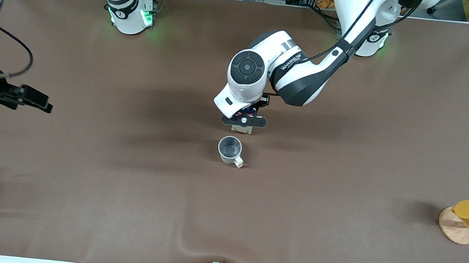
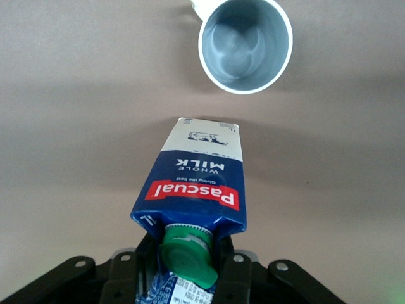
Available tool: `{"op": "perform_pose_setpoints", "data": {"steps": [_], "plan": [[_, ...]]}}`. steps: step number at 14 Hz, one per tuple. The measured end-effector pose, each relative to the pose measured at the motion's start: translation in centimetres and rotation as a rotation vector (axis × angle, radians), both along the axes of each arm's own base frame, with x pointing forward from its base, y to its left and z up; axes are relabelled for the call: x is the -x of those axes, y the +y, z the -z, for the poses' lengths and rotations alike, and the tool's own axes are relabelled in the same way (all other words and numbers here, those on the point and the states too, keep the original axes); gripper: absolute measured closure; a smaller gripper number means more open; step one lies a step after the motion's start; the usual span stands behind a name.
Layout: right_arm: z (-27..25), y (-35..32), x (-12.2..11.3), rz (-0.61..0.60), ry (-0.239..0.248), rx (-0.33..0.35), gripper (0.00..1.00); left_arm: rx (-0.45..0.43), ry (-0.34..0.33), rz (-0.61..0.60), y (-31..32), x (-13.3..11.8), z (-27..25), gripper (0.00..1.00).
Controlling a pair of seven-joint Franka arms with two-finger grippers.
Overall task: Place milk next to cup
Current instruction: 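Lower the milk beside the mug while the right gripper returns to rest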
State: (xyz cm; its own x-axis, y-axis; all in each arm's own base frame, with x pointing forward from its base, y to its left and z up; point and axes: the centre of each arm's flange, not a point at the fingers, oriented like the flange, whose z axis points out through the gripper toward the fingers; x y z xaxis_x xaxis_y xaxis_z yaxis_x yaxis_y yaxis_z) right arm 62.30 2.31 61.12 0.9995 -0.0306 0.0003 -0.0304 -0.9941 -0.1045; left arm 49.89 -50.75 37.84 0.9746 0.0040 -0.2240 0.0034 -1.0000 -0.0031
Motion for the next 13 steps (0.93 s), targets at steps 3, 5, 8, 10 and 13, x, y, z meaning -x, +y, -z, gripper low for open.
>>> {"op": "perform_pose_setpoints", "data": {"steps": [3,5,8,10,13], "plan": [[-6.1,0.3,3.2,-0.028,-0.096,-0.002,0.00,0.019,-0.014,-0.008,-0.3,-0.5,0.4,0.60],[-8.9,-0.2,5.6,-0.074,-0.118,0.002,0.00,0.022,-0.014,-0.010,-0.4,-0.7,1.0,0.60],[-9.1,-1.6,6.1,-0.149,-0.125,0.009,0.00,0.028,-0.018,-0.014,-0.4,-0.9,1.3,0.57],[-8.3,-3.1,5.8,-0.175,-0.116,0.012,0.00,0.031,-0.022,-0.018,-0.3,-1.2,1.4,0.52],[-7.1,-4.4,5.6,-0.183,-0.100,0.012,0.00,0.031,-0.023,-0.023,-0.1,-1.4,1.5,0.40]]}}
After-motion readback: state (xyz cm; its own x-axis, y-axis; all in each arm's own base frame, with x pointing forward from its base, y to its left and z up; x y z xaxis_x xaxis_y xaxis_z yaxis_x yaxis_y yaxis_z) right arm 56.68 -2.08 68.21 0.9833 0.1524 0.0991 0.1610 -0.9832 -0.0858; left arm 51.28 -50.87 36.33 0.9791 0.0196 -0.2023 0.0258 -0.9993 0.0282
